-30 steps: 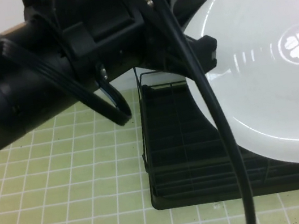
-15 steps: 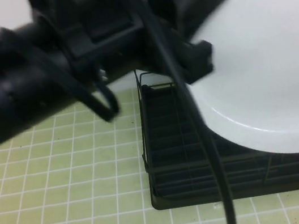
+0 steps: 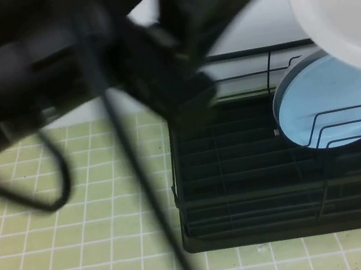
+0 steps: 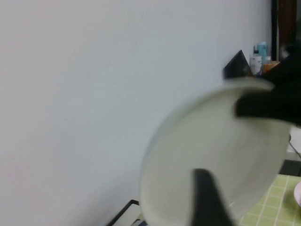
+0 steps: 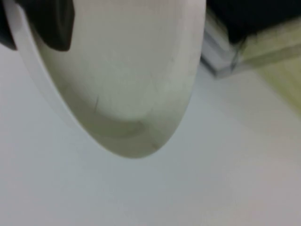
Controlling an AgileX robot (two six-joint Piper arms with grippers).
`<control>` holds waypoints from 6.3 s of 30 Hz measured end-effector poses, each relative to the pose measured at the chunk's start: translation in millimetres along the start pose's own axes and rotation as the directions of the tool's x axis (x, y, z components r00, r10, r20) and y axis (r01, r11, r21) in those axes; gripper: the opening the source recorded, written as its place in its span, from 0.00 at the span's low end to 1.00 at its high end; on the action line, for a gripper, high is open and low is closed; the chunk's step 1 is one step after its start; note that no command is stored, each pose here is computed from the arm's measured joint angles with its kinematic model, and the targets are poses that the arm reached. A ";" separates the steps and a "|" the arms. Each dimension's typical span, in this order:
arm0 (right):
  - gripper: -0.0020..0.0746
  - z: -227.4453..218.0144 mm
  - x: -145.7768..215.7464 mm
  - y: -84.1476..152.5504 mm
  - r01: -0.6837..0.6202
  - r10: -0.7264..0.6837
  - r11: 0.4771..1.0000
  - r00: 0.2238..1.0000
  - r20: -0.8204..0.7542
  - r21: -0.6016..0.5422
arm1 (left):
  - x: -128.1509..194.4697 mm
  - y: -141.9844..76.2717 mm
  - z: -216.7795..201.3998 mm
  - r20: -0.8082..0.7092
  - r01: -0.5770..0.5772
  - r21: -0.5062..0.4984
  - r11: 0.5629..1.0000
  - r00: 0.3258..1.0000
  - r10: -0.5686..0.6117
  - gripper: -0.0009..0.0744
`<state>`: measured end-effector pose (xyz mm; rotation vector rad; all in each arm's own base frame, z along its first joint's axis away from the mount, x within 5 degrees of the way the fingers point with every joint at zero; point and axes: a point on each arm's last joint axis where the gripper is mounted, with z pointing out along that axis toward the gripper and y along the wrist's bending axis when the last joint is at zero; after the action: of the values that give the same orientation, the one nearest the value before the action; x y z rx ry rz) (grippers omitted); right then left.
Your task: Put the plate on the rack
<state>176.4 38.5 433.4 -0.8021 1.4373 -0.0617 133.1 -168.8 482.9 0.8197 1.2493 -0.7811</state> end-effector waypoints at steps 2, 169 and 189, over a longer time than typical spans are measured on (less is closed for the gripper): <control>0.03 7.3 5.3 -1.2 0.085 -0.088 0.995 0.994 -0.063 -0.054 | -2.6 -2.4 -10.6 -0.033 -0.083 0.002 0.997 0.996 0.083 0.02; 0.03 -107.6 119.0 107.6 -0.197 0.227 0.919 0.973 -0.047 0.342 | 136.7 11.1 -117.8 -0.404 -0.120 -0.484 0.867 0.909 -0.100 0.01; 0.03 -109.0 219.2 156.3 -0.300 0.432 0.847 0.869 -0.240 0.440 | 136.4 10.9 -117.6 -0.402 -0.119 -0.482 0.868 0.911 -0.098 0.01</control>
<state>53.1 -2.9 173.7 -0.1725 1.8064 -0.1876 105.8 -69.6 334.6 0.5735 1.7326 -0.2398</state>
